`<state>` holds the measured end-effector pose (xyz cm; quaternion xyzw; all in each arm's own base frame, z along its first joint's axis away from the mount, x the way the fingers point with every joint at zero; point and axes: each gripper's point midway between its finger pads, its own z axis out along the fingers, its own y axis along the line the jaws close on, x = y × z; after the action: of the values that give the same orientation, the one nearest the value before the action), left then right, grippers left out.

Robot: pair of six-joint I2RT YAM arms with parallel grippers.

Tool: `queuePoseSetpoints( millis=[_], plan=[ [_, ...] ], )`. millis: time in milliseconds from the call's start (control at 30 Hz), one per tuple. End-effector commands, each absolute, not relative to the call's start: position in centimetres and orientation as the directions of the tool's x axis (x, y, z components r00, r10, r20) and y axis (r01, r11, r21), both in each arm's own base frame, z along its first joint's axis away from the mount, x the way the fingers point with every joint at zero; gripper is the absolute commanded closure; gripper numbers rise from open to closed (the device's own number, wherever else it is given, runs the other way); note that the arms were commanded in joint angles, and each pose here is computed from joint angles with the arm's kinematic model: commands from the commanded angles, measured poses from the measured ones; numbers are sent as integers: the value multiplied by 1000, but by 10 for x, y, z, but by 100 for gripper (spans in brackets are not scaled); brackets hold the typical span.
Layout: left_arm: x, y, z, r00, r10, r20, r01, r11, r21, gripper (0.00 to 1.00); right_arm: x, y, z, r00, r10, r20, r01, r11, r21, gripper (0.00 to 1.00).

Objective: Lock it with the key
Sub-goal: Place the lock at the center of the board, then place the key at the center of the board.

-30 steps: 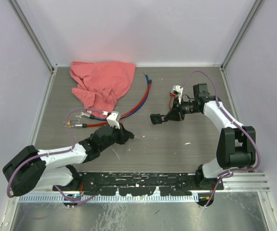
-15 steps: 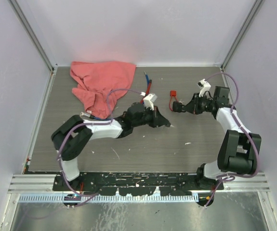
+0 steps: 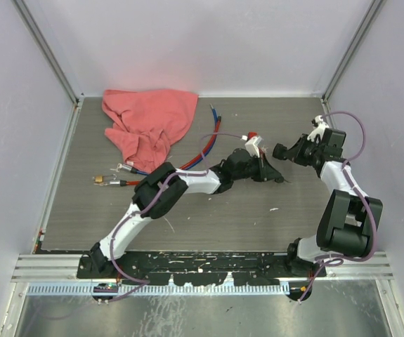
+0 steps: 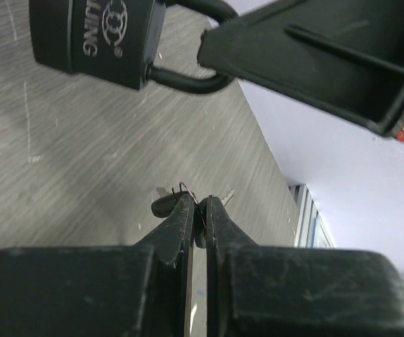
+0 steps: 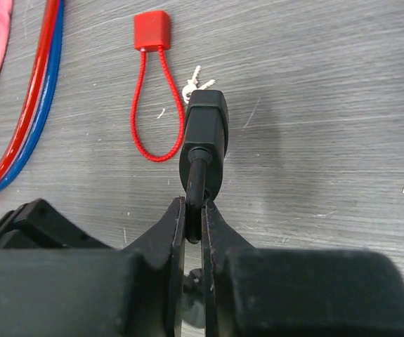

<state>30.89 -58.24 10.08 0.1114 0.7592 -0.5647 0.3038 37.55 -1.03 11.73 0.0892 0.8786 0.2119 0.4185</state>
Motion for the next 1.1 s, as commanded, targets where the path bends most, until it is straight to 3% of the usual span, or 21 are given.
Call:
queuePoseSetpoints(
  millis=[0,233,433,833,1067],
  plan=[
    [323,-614,136,-770,-246,-589,536,253,-806,100,400,-20,146,-546,378,-748,-35,881,471,96],
    [344,-625,108,-755,-245,-609,518,348,-782,99,400,-31,132,-576,406,-710,12,872,489,92],
    [353,-628,98,-743,-222,-631,517,407,-753,93,400,-33,125,-593,405,-696,23,873,488,89],
    [346,-608,134,-672,-170,-721,603,439,-666,59,399,-45,115,-619,375,-690,44,894,446,73],
    [329,-575,143,-637,-152,-755,629,464,-624,55,397,-50,109,-647,328,-688,27,912,410,67]
  ],
)
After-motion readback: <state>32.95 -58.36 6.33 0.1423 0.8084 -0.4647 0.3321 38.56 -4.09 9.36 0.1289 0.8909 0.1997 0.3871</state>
